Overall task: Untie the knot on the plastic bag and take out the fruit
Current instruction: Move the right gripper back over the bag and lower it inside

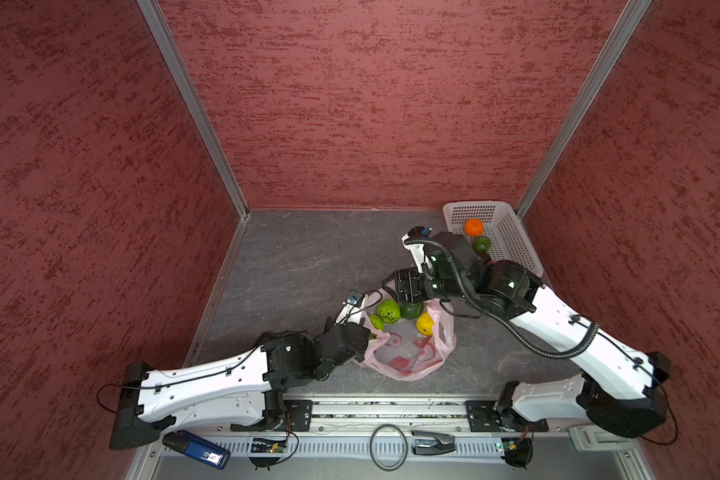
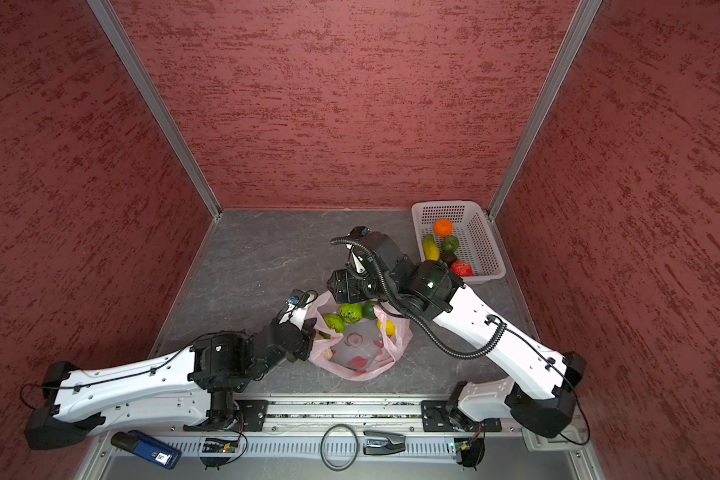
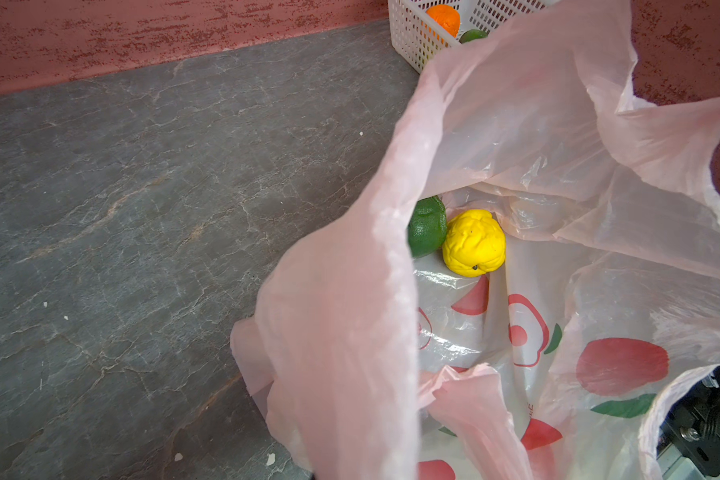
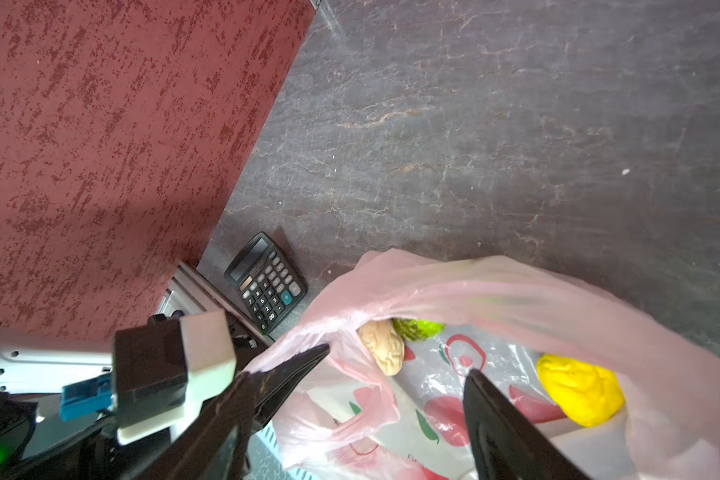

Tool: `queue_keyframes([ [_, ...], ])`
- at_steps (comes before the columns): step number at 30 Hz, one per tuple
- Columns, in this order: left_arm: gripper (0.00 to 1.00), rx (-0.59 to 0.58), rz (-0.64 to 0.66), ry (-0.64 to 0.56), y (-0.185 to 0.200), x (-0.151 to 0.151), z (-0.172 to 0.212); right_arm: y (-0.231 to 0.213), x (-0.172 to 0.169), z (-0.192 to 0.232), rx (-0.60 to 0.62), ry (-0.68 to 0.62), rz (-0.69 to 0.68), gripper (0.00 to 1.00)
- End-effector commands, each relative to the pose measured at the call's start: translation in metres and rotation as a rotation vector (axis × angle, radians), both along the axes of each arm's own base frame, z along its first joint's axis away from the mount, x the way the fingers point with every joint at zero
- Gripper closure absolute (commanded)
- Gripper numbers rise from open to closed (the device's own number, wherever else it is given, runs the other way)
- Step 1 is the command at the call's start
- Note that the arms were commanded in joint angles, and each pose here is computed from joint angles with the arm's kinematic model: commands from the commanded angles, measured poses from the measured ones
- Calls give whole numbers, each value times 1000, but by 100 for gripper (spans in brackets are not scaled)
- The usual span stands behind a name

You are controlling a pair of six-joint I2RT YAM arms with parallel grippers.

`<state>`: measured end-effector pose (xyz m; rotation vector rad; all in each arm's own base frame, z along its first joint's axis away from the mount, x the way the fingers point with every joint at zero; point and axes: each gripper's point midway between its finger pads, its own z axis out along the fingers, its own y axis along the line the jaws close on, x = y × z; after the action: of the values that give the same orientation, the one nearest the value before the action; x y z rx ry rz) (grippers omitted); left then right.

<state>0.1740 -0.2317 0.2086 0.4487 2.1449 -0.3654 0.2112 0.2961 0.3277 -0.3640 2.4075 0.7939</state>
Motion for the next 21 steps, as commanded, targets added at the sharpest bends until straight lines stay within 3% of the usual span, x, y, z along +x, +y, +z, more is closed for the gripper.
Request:
queue_keyframes([
  [1, 100, -23, -14, -14, -4, 3, 8, -5, -11, -15, -61, 65, -64, 21],
  [10, 100, -35, -14, -11, -4, 5, 12, -10, -43, -71, -229, 93, -71, 24],
  [21, 100, -34, -13, -3, -5, 5, 11, -23, -55, -161, -429, 138, 4, 25],
])
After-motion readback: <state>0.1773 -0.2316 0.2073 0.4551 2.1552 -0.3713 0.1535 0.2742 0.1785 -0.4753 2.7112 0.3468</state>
